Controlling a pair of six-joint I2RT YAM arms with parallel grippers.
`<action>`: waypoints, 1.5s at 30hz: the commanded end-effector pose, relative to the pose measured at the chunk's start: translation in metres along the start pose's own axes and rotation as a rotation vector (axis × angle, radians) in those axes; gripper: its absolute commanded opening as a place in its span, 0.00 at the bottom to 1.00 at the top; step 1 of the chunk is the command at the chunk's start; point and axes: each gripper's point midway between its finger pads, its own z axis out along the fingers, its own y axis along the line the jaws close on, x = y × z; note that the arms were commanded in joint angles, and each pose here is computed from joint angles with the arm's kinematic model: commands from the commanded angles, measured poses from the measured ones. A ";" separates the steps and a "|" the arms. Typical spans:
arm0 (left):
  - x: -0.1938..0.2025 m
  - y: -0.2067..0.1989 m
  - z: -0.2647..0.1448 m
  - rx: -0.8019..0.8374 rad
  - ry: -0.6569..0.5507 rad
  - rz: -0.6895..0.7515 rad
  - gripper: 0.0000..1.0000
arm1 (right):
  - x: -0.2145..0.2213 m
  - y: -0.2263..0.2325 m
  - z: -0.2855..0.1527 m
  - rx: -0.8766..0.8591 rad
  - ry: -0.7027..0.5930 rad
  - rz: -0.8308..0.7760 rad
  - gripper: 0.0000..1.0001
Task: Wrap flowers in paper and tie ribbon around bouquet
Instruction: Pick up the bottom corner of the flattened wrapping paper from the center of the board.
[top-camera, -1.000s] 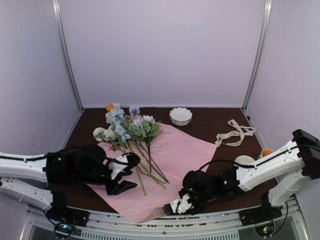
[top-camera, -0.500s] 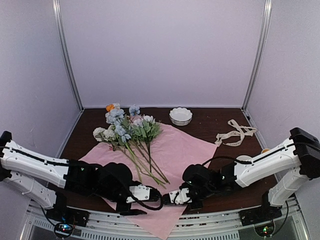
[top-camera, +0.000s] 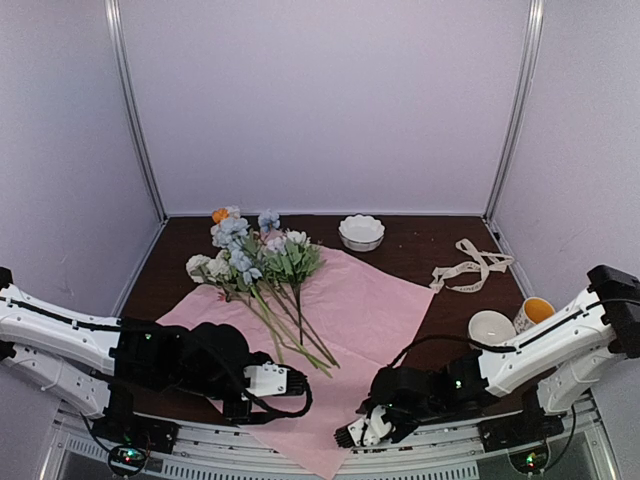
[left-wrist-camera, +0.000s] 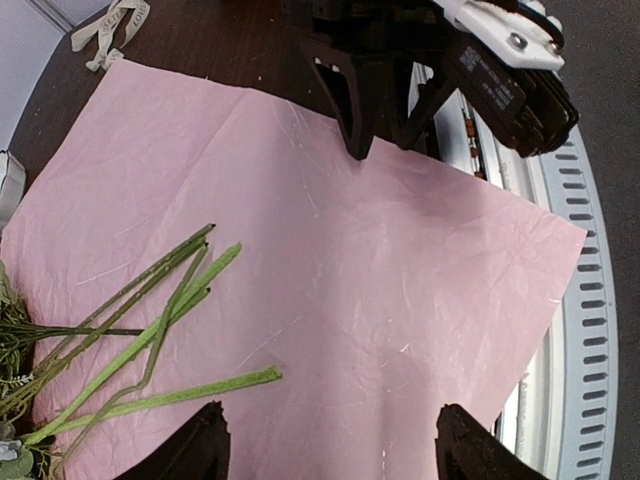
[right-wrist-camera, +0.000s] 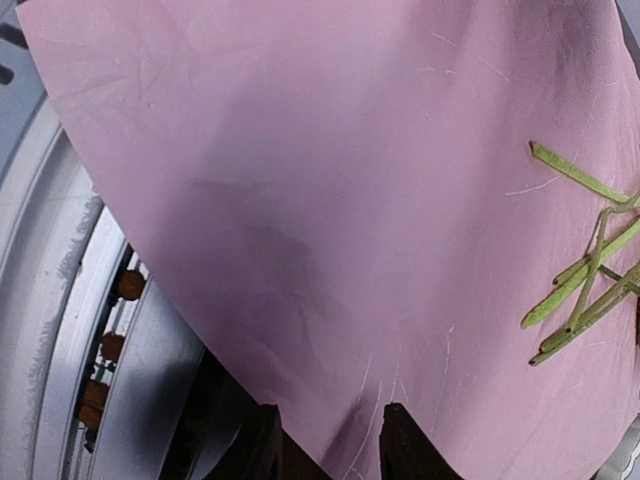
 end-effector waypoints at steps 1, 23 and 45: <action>0.000 0.003 0.000 -0.022 -0.002 0.001 0.74 | 0.008 -0.002 0.007 0.035 0.061 -0.089 0.35; -0.001 0.005 -0.004 -0.035 -0.018 0.005 0.76 | 0.012 0.010 0.006 0.081 0.099 -0.271 0.39; 0.002 0.003 -0.011 -0.015 0.019 0.020 0.72 | -0.011 -0.029 0.003 0.027 -0.070 0.137 0.00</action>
